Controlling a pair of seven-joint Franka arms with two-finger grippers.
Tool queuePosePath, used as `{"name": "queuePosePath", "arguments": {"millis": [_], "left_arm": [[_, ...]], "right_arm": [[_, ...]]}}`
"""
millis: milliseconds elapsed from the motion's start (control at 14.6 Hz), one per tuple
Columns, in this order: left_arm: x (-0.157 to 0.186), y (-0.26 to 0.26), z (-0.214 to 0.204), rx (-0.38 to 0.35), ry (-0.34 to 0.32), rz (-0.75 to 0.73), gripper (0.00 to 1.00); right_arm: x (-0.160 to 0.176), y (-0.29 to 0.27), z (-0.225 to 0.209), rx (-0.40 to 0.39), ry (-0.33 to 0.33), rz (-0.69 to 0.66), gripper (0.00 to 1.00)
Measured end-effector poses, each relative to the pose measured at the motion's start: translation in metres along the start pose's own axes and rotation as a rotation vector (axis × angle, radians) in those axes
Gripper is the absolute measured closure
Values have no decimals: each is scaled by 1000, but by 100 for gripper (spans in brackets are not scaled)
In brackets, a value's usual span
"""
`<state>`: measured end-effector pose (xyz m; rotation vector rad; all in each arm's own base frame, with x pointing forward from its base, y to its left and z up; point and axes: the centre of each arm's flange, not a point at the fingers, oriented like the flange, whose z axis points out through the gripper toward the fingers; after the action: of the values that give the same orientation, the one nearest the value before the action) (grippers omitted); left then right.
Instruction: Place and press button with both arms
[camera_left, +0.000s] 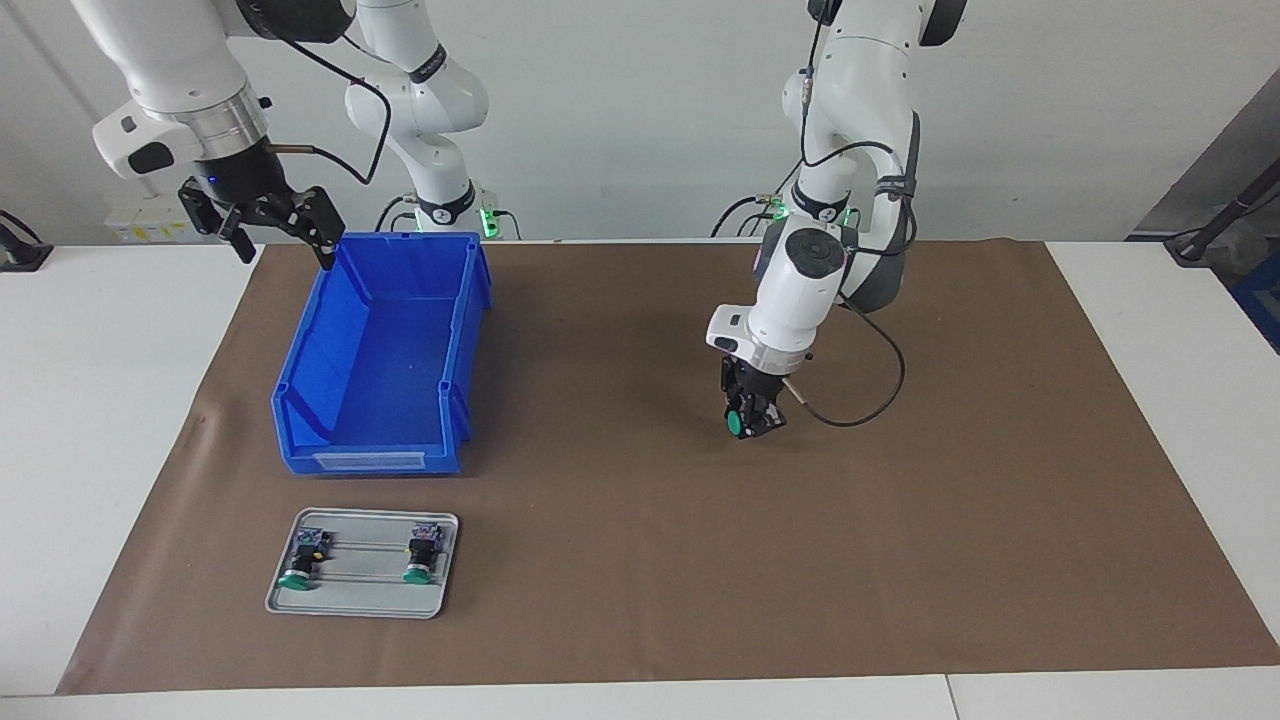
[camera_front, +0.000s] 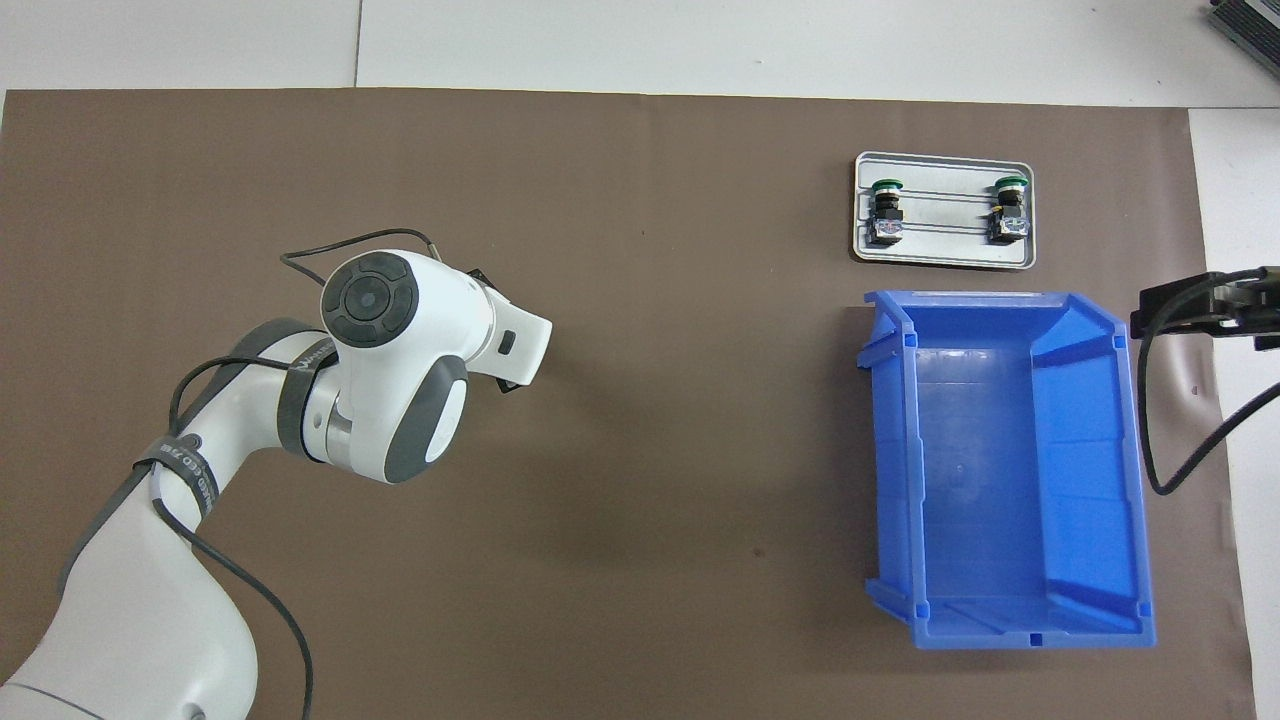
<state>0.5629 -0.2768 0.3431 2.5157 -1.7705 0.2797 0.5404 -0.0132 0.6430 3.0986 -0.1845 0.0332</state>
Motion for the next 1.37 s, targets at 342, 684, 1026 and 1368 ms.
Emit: {"name": "queuePosePath", "arguments": {"millis": [342, 684, 1026, 1368], "left_arm": [[-31, -29, -4, -43, 85, -28, 61], [-63, -43, -3, -128, 269, -77, 61], [-90, -33, 6, -127, 550, -122, 61], [-121, -17, 19, -42, 730, -164, 61]], "right_arm": [[0, 0, 0, 0, 1, 0, 0], [0, 0, 0, 0, 1, 0, 0], [0, 0, 0, 0, 1, 0, 0], [0, 0, 0, 0, 1, 0, 0]]}}
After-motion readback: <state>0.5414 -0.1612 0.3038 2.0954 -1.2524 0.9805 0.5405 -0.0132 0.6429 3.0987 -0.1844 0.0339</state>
